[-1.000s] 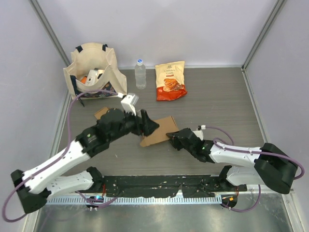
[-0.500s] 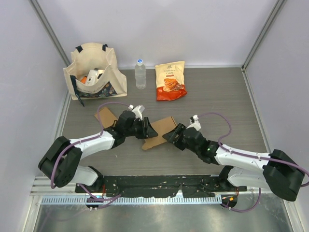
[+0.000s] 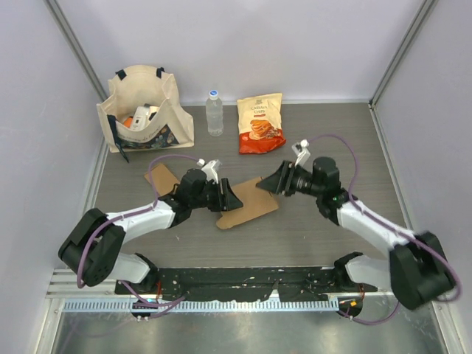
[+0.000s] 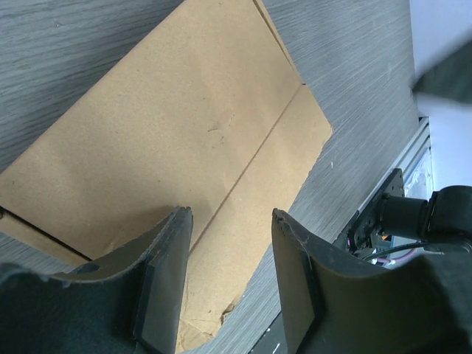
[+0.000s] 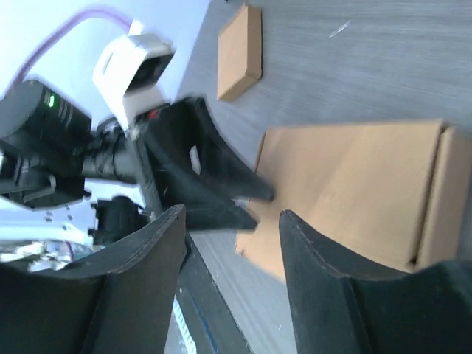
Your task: Fold the paper box
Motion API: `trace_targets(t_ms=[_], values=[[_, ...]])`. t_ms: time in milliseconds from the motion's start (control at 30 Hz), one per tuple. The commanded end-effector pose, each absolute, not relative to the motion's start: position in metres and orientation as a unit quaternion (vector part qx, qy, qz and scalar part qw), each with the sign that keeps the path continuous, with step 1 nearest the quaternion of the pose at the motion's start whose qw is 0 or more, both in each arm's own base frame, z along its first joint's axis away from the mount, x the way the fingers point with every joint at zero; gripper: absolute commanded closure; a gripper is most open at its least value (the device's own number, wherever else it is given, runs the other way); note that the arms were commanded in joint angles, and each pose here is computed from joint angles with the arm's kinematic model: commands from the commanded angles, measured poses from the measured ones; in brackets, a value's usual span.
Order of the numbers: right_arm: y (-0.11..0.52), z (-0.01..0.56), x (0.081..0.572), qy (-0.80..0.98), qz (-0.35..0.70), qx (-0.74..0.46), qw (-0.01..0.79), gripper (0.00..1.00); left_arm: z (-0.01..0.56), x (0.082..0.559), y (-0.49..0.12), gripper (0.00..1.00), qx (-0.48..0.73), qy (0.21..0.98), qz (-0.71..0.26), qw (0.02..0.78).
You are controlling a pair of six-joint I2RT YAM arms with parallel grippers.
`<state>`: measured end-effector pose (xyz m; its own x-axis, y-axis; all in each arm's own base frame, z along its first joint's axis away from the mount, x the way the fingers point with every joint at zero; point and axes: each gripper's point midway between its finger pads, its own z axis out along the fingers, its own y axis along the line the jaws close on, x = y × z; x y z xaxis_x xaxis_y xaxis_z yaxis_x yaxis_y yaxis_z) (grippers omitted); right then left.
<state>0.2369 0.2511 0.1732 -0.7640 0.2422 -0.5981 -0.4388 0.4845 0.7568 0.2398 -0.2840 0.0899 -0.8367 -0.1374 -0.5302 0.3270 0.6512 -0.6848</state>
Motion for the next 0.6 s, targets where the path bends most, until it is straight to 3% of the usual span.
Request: trace_targets(t_ms=[0,200,400,567], values=[[0.256,0.188,0.251,0.719,0.636,-0.093,0.264,0.46,0.112,0.242,-0.287,0.48,0.082,0.847,-0.427,0.306],[0.248,0.139,0.27,0.709,0.661,-0.057,0.239,0.66,0.128,0.244,-0.291,0.46,0.093,0.839,-0.434,0.314],[0.24,0.116,0.274,0.687,0.69,0.012,0.229,0.72,0.148,0.221,-0.312,0.47,0.119,0.813,-0.508,0.257],[0.237,0.109,0.274,0.692,0.682,0.025,0.236,0.73,0.11,0.206,-0.3,0.5,0.093,0.832,-0.496,0.23]])
